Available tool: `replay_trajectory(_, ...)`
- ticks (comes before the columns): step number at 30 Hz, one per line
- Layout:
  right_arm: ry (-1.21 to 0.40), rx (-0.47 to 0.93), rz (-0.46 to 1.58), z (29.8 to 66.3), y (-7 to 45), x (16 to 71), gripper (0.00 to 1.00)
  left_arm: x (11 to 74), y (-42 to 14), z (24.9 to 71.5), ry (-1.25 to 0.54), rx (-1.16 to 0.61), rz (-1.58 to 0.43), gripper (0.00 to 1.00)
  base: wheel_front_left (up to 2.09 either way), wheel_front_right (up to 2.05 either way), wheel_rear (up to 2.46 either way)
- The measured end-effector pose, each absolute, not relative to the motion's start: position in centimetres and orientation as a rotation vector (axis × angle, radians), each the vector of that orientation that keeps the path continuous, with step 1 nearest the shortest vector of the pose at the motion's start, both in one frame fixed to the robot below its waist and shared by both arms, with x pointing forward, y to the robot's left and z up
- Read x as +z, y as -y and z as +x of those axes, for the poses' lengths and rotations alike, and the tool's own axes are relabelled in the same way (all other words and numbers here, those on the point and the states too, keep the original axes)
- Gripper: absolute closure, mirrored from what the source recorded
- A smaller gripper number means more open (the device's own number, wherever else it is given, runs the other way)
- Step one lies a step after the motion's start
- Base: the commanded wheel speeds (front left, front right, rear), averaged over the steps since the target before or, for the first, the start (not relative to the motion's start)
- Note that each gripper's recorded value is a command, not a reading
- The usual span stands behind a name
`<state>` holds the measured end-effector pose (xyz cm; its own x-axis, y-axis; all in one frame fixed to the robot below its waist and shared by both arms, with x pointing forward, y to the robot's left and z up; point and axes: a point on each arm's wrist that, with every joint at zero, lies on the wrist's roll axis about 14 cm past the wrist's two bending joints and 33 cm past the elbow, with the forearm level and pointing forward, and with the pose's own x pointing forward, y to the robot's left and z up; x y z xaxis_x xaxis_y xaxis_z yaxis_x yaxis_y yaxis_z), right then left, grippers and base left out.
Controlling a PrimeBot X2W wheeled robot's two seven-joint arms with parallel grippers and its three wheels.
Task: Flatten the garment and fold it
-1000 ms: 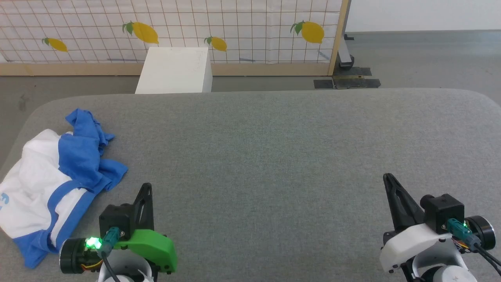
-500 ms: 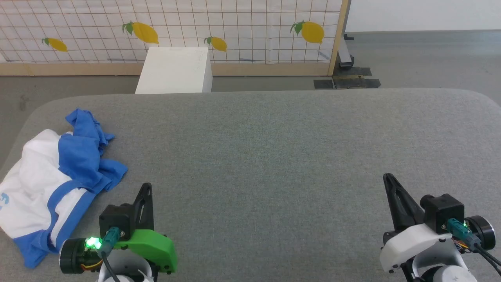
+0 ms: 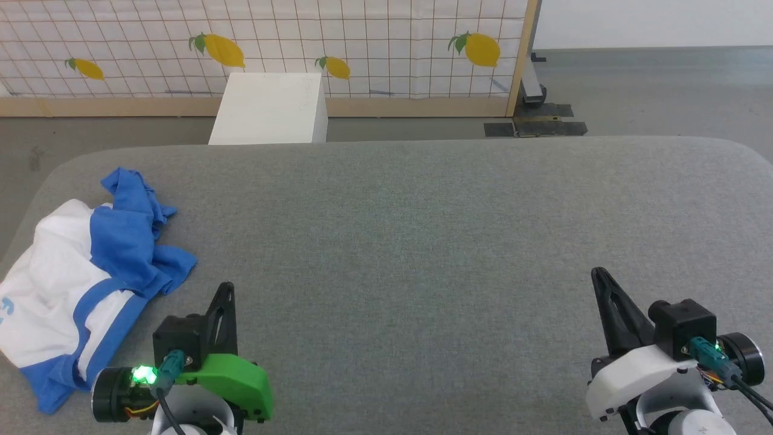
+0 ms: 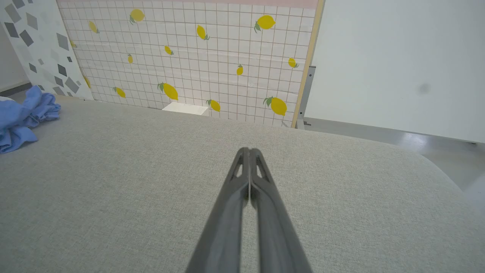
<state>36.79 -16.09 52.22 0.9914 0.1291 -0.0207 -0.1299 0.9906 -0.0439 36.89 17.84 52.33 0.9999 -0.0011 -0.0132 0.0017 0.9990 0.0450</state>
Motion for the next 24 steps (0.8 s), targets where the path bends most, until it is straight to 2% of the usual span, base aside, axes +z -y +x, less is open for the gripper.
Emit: replay_trajectory(24,-0.018,0.130,-0.045,36.79,16.09,52.22,1.00,52.33,-17.84,36.89,-0.013,-0.001,0.045,1.00,0.00,0.00,0.00)
